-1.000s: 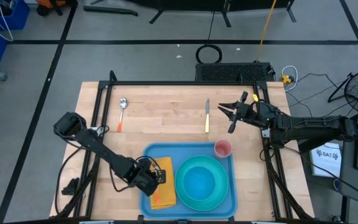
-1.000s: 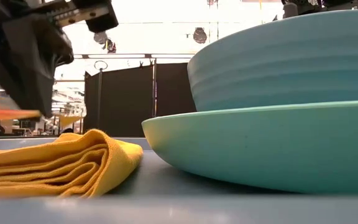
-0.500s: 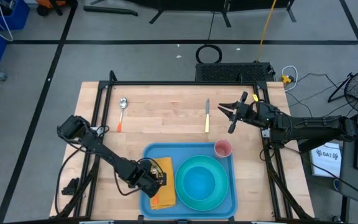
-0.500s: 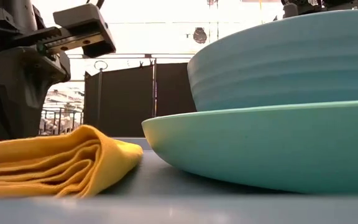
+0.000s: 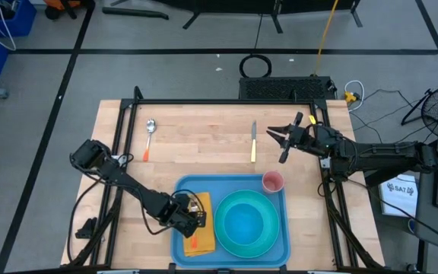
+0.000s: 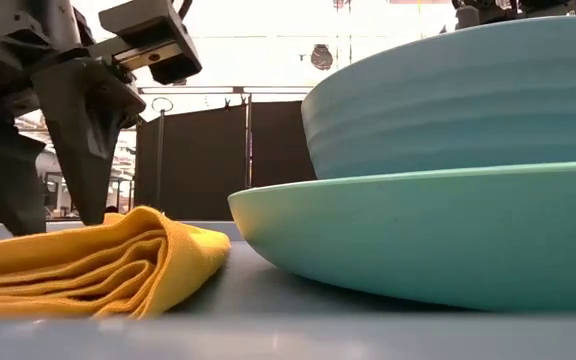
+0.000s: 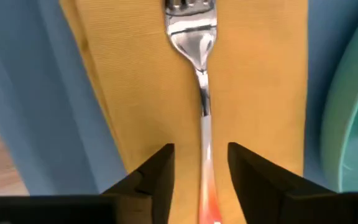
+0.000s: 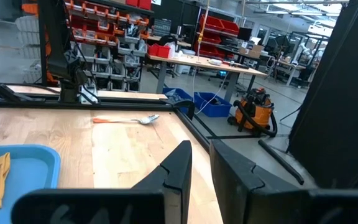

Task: Set up tray
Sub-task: Put the orange spoon on the yellow table napkin beside the orange fork

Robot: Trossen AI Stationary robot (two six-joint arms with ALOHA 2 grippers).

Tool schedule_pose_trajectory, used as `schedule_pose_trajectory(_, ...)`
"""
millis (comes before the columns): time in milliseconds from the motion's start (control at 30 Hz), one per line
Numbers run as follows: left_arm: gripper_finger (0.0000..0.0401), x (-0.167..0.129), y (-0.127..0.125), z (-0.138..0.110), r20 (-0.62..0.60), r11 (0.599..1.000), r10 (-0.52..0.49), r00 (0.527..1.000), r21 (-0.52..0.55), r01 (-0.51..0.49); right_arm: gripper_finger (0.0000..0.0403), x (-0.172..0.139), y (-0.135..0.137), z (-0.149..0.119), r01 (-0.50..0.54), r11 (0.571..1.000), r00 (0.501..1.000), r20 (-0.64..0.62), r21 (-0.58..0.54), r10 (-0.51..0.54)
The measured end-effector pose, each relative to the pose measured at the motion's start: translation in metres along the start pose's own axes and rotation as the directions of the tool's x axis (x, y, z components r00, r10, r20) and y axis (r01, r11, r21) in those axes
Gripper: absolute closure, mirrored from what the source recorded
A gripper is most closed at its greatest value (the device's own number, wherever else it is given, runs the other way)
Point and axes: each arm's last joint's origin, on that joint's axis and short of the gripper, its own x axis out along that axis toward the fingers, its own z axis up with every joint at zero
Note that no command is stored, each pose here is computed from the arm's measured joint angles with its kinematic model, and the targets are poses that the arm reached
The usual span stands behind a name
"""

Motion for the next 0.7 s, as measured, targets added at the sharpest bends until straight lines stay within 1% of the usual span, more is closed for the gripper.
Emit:
schedule_pose_trajectory(133, 0.0229, -0.011, 0.000, 0.001, 0.028, 0.999, -0.016, 0.999, 0.045, 0.015, 0.0353, 0.000, 0.000, -0.001, -0.002, 1.000, 1.000, -0.009, -0.002, 0.002)
schedule_pose_trajectory(267, 0.0234, -0.036, 0.004, 0.008, 0.091, 0.995, -0.016, 0.996, 0.097, 0.007, 0.0353, 0.000, 0.000, -0.001, -0.002, 1.000, 1.000, -0.010, -0.003, 0.002)
schedule_pose_trajectory(367, 0.0245, -0.063, 0.016, 0.021, 0.179, 0.990, 0.053, 0.982, 0.121, -0.076, 0.0353, 0.000, 0.000, -0.001, -0.002, 1.000, 1.000, -0.010, -0.003, 0.002)
schedule_pose_trajectory(433, 0.0252, -0.083, 0.026, 0.033, 0.256, 0.981, 0.115, 0.960, 0.122, -0.150, 0.0353, 0.000, 0.000, -0.001, -0.002, 1.000, 1.000, -0.010, -0.003, 0.002)
schedule_pose_trajectory(500, 0.0261, -0.103, 0.037, 0.045, 0.331, 0.967, 0.177, 0.927, 0.117, -0.226, 0.0353, 0.000, 0.000, -0.001, -0.002, 1.000, 1.000, -0.010, -0.003, 0.002)
schedule_pose_trajectory(633, 0.0279, -0.139, 0.057, 0.074, 0.493, 0.923, 0.292, 0.820, 0.079, -0.376, 0.0353, 0.000, 0.000, -0.001, -0.001, 1.000, 1.000, -0.010, -0.004, 0.001)
schedule_pose_trajectory(700, 0.0287, -0.151, 0.061, 0.088, 0.525, 0.905, 0.321, 0.788, 0.075, -0.418, 0.0353, 0.000, 0.000, -0.001, 0.000, 1.000, 1.000, -0.006, -0.003, 0.000)
